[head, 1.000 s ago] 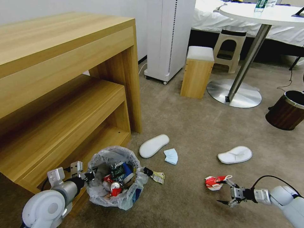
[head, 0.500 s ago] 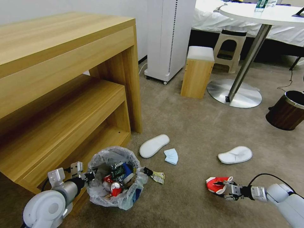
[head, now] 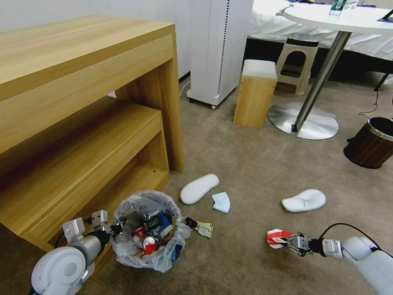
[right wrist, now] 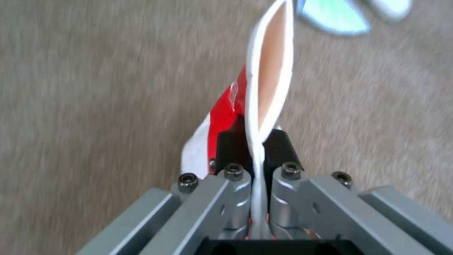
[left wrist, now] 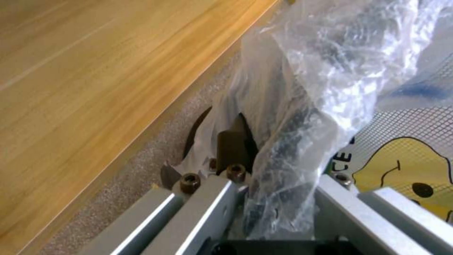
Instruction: Pick up the trash bin and place the garbage on the floor into it.
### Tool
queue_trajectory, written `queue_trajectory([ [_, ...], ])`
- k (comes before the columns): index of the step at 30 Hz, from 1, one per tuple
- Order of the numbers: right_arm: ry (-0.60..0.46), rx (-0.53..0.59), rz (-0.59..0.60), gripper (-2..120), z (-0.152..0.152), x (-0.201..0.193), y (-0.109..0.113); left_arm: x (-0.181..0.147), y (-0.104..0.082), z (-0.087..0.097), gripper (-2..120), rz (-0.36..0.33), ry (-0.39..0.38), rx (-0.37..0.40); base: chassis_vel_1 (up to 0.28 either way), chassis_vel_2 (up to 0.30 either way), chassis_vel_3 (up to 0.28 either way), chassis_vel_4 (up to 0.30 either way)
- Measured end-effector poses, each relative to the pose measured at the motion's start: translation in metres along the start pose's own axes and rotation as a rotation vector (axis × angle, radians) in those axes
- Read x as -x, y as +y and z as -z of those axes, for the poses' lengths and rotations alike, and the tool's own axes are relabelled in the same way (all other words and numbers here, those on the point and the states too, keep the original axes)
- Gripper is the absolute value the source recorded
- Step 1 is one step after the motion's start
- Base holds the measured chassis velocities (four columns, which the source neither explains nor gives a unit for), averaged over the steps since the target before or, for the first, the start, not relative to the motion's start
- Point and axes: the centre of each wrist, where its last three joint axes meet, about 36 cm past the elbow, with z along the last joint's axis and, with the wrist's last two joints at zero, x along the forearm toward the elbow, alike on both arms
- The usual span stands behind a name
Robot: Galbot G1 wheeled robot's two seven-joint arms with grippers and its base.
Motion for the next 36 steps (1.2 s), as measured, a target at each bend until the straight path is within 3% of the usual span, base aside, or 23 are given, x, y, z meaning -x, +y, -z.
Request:
queue_trajectory([
  [9,-0.149,0.021,-0.097,0,0.035,0.019,0.005,0.002,-0.001,-0.004,0,0.002,0.015,0.013,0.0,0.0,0.0,0.0],
  [15,-0.229,0.028,-0.16,0,0.065,0.029,-0.001,0.002,-0.003,-0.007,0,0.002,0.02,0.021,0.0,0.0,0.0,0.0],
  [16,-0.287,0.046,-0.201,0,0.084,0.039,-0.004,0.001,-0.005,-0.007,0,-0.001,0.017,0.02,0.0,0.0,0.0,0.0],
  [18,-0.292,0.048,-0.205,0,0.086,0.04,-0.004,0.001,-0.005,-0.007,0,-0.002,0.017,0.02,0.0,0.0,0.0,0.0],
  [24,-0.473,0.156,-0.353,0,0.157,0.083,-0.005,0.001,-0.011,-0.008,0,-0.01,0.005,0.013,0.0,0.0,0.0,0.0],
  [36,-0.594,0.309,-0.408,0,0.219,0.104,0.003,0.002,-0.013,-0.009,0,0.004,0.0,0.036,0.0,0.0,0.0,0.0],
])
